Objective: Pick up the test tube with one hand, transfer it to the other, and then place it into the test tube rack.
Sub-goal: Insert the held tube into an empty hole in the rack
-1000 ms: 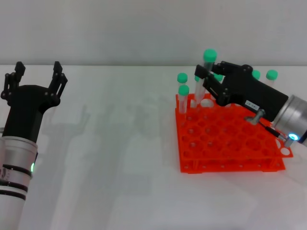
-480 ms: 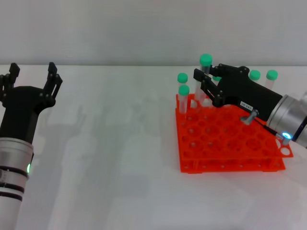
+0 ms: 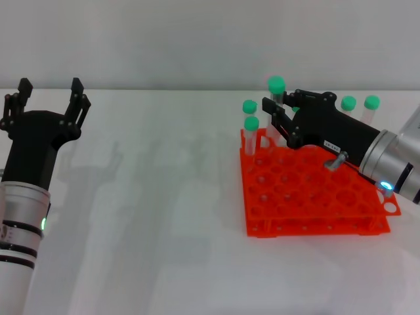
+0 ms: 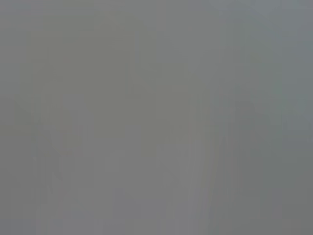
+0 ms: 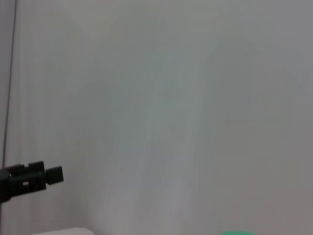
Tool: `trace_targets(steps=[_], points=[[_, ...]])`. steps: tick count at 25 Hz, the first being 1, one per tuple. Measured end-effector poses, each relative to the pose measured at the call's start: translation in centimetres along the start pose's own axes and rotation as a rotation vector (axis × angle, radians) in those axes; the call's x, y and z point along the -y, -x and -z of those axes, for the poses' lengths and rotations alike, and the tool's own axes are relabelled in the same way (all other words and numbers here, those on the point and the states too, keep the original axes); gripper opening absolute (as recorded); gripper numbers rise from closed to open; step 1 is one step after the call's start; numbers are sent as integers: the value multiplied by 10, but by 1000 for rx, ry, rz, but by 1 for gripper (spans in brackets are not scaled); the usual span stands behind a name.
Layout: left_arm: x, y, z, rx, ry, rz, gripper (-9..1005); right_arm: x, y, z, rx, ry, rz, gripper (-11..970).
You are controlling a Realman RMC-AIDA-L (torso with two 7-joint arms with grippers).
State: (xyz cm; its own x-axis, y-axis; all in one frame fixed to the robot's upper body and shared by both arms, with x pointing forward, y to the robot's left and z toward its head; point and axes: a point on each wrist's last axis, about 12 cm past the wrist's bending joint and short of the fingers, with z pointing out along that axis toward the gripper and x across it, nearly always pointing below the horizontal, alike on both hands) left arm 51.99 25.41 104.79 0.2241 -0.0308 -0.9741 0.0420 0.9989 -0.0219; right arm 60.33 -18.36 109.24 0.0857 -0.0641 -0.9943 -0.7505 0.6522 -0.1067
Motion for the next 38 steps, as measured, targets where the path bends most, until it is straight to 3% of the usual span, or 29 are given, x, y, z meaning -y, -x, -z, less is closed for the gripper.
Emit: trace_targets(steps=[16, 27, 38], points=[[2, 1, -2, 6, -11, -1, 837, -3, -12, 2, -29, -87, -46, 210], [6, 3, -8, 11, -31, -3, 833, -17, -13, -1, -25, -31, -19, 211], [8, 3, -11, 11, -38, -5, 832, -14, -12, -6, -39, -54, -12, 212]])
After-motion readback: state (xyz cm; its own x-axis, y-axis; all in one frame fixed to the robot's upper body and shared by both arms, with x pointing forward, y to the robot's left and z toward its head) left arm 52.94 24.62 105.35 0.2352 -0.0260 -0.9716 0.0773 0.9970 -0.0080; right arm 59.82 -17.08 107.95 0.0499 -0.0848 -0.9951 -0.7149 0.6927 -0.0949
